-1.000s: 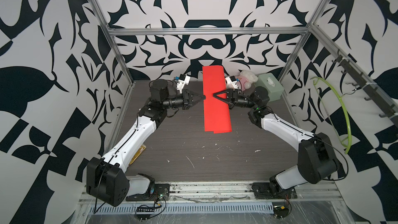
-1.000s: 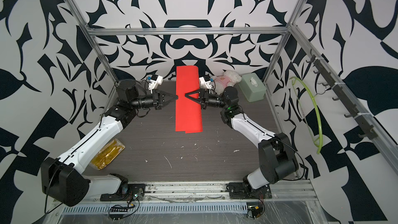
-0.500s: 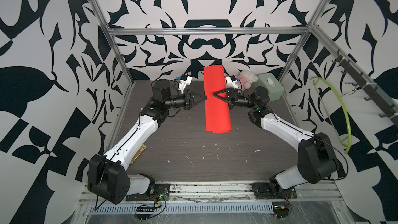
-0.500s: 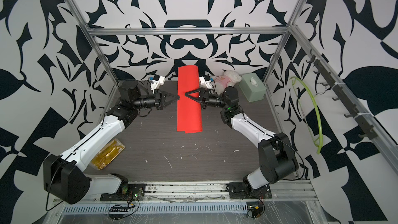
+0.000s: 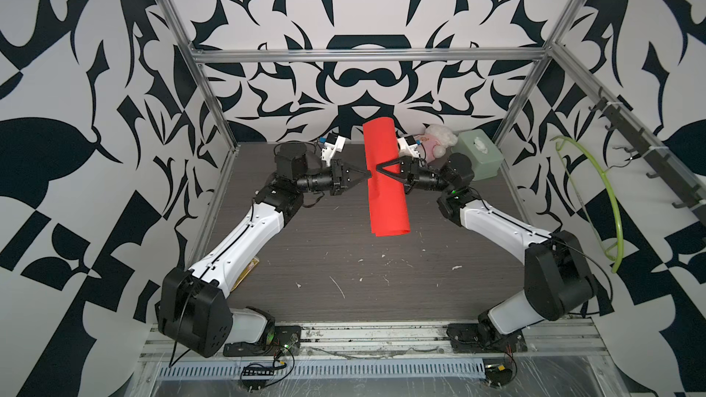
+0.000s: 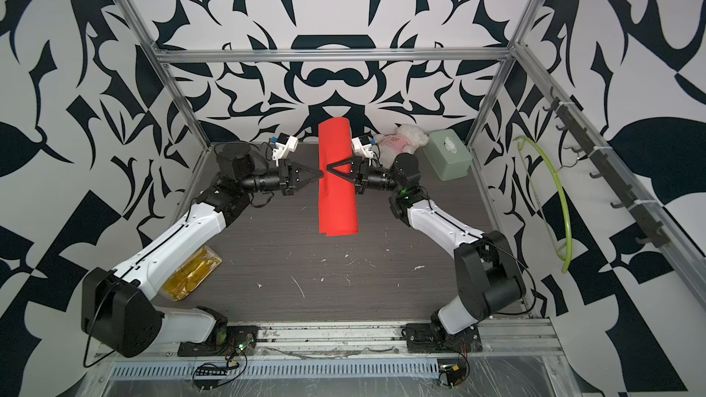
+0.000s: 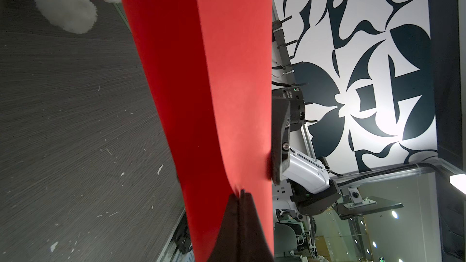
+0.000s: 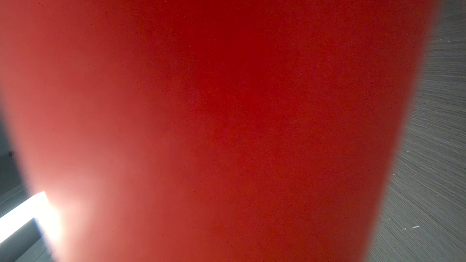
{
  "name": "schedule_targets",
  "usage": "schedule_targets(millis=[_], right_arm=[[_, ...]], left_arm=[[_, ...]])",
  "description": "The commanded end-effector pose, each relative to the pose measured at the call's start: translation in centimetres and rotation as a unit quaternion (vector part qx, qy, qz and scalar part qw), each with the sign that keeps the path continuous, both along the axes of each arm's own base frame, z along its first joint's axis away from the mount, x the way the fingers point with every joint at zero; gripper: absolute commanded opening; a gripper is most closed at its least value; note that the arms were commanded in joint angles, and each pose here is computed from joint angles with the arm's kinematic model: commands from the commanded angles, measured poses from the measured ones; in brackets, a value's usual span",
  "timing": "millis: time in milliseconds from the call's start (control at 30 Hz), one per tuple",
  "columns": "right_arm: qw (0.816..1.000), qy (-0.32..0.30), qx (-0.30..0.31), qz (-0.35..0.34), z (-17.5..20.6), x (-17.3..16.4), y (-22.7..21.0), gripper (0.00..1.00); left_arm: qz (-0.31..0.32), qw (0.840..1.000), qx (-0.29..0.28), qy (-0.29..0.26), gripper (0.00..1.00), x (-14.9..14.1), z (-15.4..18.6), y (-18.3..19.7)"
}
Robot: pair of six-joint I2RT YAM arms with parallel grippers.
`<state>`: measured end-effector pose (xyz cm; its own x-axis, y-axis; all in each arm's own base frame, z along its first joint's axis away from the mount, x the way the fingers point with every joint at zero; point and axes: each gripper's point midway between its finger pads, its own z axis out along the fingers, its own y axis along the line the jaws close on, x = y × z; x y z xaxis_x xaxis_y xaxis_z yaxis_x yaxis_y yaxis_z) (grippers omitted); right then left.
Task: Fold the rectangular paper in half along the long edge
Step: Fold the paper.
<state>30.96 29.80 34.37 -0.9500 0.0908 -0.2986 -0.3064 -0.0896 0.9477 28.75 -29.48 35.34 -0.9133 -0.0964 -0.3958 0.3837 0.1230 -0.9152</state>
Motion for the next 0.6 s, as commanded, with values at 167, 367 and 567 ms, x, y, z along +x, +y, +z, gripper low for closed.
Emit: schedule_targets(millis=[167, 367, 567], right_arm=[[0.998, -0.061, 0.02, 0.006, 3.5, -1.0, 0.1, 0.68], [0.998, -0.068, 0.019, 0.008, 4.2, -1.5, 0.0, 0.7], [0.998, -0.066, 0.0, 0.006, 3.4, -1.7, 0.3, 0.72]], left_arm=[[-0.009, 1.0, -0.003, -0.007, 0.0, -0.2, -0.3, -0.4], [-0.011, 1.0, -0.002, -0.008, 0.0, -0.2, -0.3, -0.5], [-0.012, 1.0, 0.0, -0.007, 0.0, -0.4, -0.5, -0.7]])
